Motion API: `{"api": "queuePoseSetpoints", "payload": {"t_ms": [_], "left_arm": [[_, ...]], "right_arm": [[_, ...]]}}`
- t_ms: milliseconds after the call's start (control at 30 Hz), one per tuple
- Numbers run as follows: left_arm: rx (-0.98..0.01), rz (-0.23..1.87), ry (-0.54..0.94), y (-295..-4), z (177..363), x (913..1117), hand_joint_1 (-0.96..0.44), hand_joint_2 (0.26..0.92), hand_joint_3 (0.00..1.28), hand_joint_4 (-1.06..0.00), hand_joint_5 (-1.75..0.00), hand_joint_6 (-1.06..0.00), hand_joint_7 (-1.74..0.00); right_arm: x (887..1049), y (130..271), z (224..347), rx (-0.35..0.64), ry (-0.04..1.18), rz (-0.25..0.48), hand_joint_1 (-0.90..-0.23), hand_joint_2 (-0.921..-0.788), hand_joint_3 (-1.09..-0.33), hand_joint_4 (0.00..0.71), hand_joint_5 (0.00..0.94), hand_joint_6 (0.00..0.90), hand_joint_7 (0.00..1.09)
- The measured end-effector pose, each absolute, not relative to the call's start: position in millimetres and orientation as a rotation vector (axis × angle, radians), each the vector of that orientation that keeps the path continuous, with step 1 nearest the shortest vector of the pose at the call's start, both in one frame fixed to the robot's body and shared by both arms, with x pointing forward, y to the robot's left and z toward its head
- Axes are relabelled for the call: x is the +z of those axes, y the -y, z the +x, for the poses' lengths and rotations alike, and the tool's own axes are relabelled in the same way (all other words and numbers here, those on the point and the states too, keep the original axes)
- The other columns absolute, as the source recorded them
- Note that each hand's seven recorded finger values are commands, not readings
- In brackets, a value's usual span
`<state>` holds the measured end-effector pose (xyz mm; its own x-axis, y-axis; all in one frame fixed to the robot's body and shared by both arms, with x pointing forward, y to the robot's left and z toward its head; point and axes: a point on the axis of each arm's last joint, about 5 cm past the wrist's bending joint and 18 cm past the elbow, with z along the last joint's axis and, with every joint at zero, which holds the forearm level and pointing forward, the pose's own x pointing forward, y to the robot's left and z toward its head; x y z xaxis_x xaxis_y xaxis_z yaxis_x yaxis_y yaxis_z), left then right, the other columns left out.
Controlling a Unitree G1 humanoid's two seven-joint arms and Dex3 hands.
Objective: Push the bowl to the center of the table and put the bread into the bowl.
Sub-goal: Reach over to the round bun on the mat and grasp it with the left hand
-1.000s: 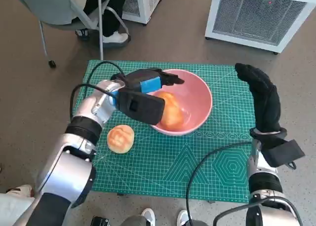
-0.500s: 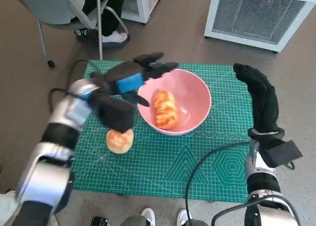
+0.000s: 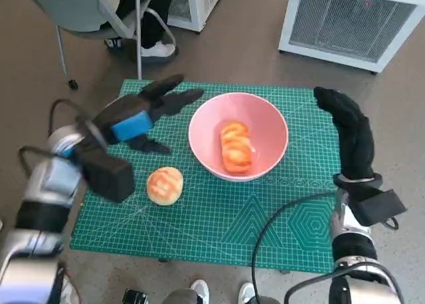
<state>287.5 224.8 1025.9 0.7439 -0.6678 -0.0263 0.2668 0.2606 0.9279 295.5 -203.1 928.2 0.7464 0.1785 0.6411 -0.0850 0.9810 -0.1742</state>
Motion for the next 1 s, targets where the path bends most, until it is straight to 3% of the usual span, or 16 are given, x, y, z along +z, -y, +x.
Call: {"api": "queuePoseSetpoints", "payload": {"t_ms": [367, 1000], "left_arm": [[-0.635, 1.134, 0.253, -228.5, 272.5, 1004.8, -0.28, 0.765, 0.0, -0.13, -0.01, -0.27, -0.02], [-0.691, 1.139, 0.023, -218.0, 281.5, 969.0, -0.31, 0.792, 0.01, -0.15, -0.01, -0.29, -0.01]], "right_arm": [[926.3, 198.9, 296.3, 0.165, 0.694, -0.125, -0.618, -0.921, -0.827, 0.342, 0.003, 0.328, 0.05], [927.5, 198.6, 297.7, 0.193, 0.685, -0.13, -0.607, -0.921, -0.834, 0.35, 0.004, 0.332, 0.06]]}}
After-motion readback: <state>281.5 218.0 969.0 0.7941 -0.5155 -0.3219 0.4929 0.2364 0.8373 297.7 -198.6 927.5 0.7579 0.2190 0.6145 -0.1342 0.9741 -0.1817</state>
